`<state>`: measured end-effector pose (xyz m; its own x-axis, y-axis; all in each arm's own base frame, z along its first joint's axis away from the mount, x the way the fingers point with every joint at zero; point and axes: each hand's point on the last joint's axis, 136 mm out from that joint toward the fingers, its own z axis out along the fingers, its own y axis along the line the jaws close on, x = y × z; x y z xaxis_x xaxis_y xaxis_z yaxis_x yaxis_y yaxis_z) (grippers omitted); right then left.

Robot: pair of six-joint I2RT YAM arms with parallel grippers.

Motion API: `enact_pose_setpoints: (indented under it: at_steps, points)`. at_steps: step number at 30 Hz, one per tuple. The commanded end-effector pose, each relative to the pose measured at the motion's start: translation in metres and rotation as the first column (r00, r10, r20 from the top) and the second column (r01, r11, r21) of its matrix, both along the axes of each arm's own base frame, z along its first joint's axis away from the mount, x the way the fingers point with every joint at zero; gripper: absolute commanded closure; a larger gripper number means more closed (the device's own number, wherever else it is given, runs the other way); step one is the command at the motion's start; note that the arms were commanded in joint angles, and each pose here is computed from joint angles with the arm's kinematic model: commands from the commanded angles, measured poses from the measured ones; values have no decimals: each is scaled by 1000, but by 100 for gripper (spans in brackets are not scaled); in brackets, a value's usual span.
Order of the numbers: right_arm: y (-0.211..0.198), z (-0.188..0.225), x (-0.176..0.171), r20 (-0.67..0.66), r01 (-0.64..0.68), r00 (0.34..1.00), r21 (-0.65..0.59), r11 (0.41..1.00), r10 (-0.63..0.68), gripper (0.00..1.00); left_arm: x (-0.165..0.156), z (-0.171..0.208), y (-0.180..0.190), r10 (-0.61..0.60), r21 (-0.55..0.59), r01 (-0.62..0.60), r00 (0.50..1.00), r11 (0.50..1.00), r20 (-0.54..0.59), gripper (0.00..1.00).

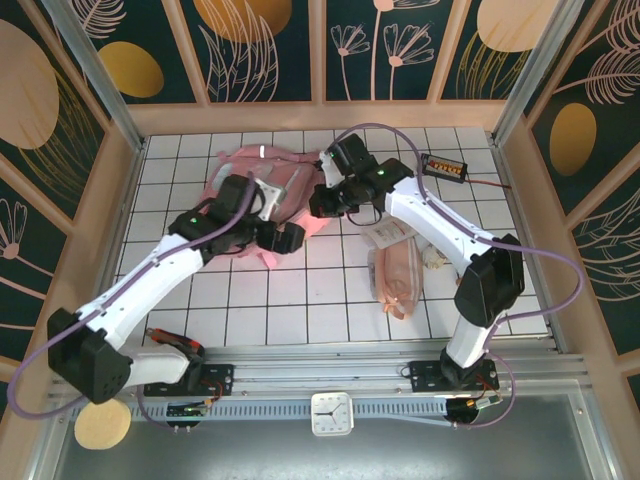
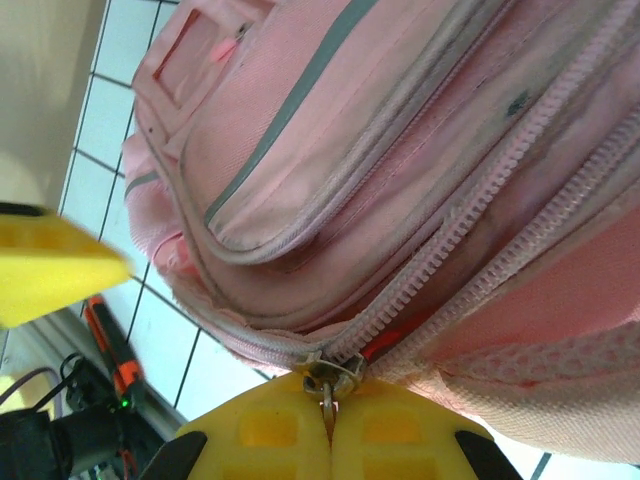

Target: Pack books, pencil case, and school supplies into a backpack

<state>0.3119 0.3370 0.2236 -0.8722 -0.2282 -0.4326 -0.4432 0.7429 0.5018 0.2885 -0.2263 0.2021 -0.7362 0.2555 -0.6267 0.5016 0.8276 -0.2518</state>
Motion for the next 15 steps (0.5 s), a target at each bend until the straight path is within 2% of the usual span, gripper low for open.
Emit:
enact_pose_setpoints:
  at_steps: [1, 2, 3, 4, 5, 6, 7, 10, 12, 15]
  points:
    - [22, 45, -9, 53, -70, 997, 104, 992, 65, 100, 21, -13, 10, -54, 180, 36, 994, 983, 99, 2]
    - [24, 46, -15, 45, -87, 996, 102, 991, 83, 100, 24, -18, 8, -76, 198, 56, 993, 979, 93, 4]
    - [26, 47, -19, 44, -101, 994, 98, 990, 97, 100, 26, -23, 4, -96, 205, 78, 992, 976, 81, 11]
    - [26, 47, -22, 42, -110, 993, 92, 990, 107, 100, 26, -29, -2, -119, 202, 105, 991, 974, 59, 25]
    - [24, 45, -24, 40, -118, 993, 82, 990, 115, 100, 24, -35, -7, -145, 194, 135, 989, 972, 35, 50]
    - [20, 42, -25, 40, -124, 992, 66, 990, 121, 100, 24, -41, -9, -154, 196, 147, 988, 970, 23, 80]
    - [15, 38, -24, 43, -131, 991, 49, 990, 129, 100, 24, -44, -7, -151, 209, 144, 988, 967, 19, 100]
    - [-19, 18, -8, 20, -126, 992, -39, 991, 127, 100, 18, -30, 0, -154, 206, 137, 986, 969, 70, 100]
    - [-54, 8, 17, 49, -75, 996, -107, 991, 81, 100, 5, -17, 7, -196, 218, 172, 976, 961, 96, 100]
    - [-89, 0, 47, 75, -31, 996, -100, 995, 39, 100, -21, -10, 18, -311, 269, 276, 945, 923, 98, 100]
